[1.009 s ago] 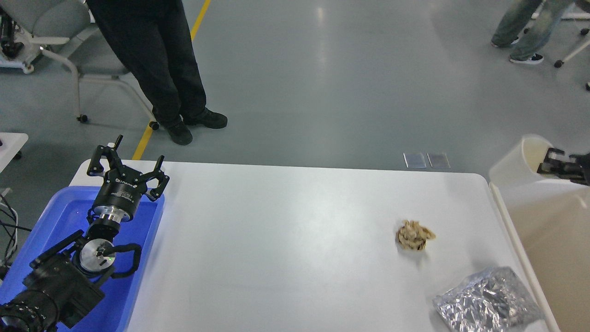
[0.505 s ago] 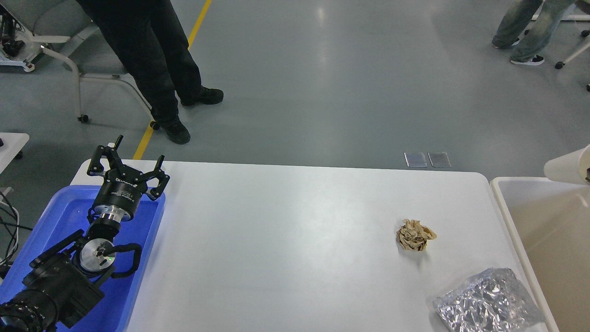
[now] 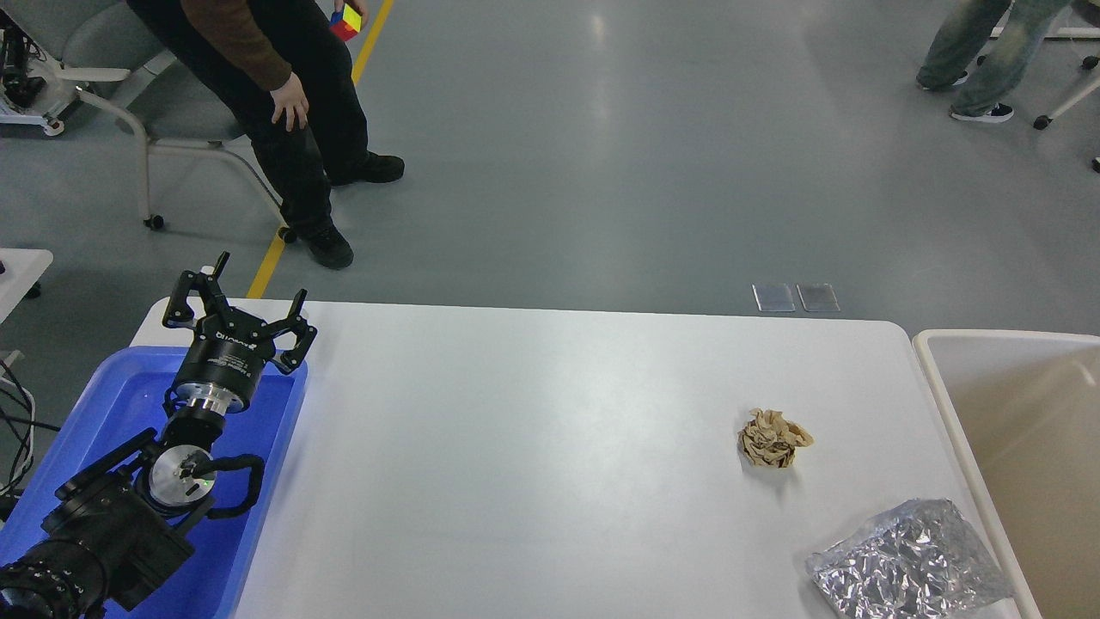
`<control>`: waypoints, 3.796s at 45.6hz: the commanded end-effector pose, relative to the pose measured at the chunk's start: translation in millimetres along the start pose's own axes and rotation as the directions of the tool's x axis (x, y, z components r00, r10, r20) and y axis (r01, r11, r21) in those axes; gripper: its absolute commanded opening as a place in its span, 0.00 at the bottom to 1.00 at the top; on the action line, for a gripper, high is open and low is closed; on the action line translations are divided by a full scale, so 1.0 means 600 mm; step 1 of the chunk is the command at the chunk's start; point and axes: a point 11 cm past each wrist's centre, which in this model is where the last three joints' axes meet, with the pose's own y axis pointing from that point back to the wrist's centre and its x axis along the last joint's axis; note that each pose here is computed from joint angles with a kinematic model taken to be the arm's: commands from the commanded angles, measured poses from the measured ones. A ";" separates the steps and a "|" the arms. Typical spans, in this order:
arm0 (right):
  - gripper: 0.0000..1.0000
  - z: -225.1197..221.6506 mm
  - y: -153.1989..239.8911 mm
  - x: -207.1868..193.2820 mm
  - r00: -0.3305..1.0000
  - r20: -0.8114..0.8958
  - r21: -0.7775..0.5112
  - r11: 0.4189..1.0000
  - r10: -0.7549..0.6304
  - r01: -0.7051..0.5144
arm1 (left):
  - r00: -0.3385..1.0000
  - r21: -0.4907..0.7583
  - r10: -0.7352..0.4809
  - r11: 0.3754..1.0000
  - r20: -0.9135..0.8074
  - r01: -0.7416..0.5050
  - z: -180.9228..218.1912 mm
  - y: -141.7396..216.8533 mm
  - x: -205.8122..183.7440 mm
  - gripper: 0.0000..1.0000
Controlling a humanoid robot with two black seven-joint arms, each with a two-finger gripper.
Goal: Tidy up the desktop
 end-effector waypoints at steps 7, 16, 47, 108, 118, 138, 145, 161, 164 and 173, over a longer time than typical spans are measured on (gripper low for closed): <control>0.00 0.088 0.010 -0.008 0.983 0.183 -0.157 0.987 0.007 0.022 | 1.000 0.000 0.001 1.000 0.000 -0.001 0.000 0.000 0.000 1.00; 0.00 0.094 0.012 -0.018 0.985 0.175 -0.162 0.986 -0.002 0.031 | 1.000 0.001 0.001 1.000 0.001 -0.001 0.000 0.000 0.000 1.00; 0.92 -0.002 0.006 -0.076 0.971 0.231 -0.068 0.994 -0.066 0.084 | 1.000 0.001 0.001 1.000 0.001 -0.001 0.000 0.000 0.000 1.00; 1.00 -0.527 0.199 -0.142 0.014 0.541 0.802 0.521 -0.841 0.293 | 1.000 -0.001 -0.001 1.000 0.000 0.001 0.000 -0.001 -0.001 1.00; 1.00 -0.537 0.240 -0.178 -0.038 0.450 0.847 0.413 -0.892 0.334 | 1.000 -0.001 0.001 1.000 0.001 -0.001 0.000 0.000 0.000 1.00; 1.00 -0.538 0.254 -0.200 -0.097 0.426 0.864 0.372 -0.900 0.339 | 1.000 -0.001 0.001 1.000 0.001 -0.001 0.000 0.000 0.000 1.00; 1.00 -0.544 0.270 -0.232 -0.158 0.423 0.872 0.353 -0.892 0.340 | 1.000 -0.001 0.001 1.000 0.001 -0.001 0.000 0.000 0.000 1.00; 1.00 -0.571 0.316 -0.302 -0.294 0.415 0.888 0.311 -0.861 0.339 | 1.000 -0.003 0.000 1.000 0.000 0.000 0.001 -0.001 -0.001 1.00; 1.00 -0.576 0.325 -0.316 -0.312 0.412 0.889 0.303 -0.856 0.344 | 1.000 -0.001 0.000 1.000 0.001 0.000 0.000 -0.001 -0.001 1.00; 1.00 -0.585 0.353 -0.356 -0.352 0.404 0.890 0.273 -0.844 0.365 | 1.000 -0.001 0.000 1.000 0.001 0.000 0.000 -0.001 -0.001 1.00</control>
